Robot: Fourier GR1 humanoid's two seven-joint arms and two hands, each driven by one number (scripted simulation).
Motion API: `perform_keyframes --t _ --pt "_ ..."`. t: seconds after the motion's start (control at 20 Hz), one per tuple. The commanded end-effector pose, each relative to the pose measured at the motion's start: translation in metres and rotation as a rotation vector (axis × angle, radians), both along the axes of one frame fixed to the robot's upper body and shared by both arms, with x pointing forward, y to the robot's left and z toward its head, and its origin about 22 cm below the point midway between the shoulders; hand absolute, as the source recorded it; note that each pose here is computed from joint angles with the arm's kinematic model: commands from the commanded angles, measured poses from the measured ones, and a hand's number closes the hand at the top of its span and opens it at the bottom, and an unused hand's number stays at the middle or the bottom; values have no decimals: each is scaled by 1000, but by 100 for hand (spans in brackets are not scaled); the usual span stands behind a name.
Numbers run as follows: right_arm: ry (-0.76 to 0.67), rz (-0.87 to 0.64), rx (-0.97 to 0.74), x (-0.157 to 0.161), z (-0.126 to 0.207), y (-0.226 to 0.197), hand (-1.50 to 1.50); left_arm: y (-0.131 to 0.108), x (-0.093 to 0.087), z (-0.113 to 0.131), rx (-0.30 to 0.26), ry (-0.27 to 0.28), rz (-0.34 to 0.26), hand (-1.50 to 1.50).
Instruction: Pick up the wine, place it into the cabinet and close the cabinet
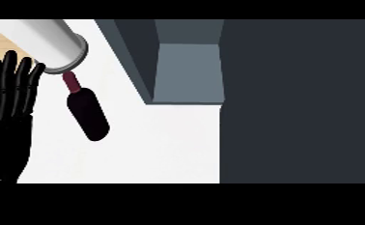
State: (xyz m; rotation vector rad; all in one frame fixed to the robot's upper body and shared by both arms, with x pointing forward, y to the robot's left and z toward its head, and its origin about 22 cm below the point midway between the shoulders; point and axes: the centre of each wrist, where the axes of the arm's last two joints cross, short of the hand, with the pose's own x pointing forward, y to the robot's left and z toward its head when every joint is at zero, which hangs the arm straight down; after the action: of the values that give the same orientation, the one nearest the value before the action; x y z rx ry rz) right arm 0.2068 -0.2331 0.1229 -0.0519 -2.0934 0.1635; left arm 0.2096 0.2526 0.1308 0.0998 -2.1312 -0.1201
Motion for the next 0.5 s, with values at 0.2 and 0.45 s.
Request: perform_keyframes --t 0.2,0.45 --pt "-8 12 49 -25 5 10 -150 54 29 -13 -45 259 -282 -150" --pt "90 239 25 -41 12 15 -150 76 45 -20 -271 504 -378 -150"
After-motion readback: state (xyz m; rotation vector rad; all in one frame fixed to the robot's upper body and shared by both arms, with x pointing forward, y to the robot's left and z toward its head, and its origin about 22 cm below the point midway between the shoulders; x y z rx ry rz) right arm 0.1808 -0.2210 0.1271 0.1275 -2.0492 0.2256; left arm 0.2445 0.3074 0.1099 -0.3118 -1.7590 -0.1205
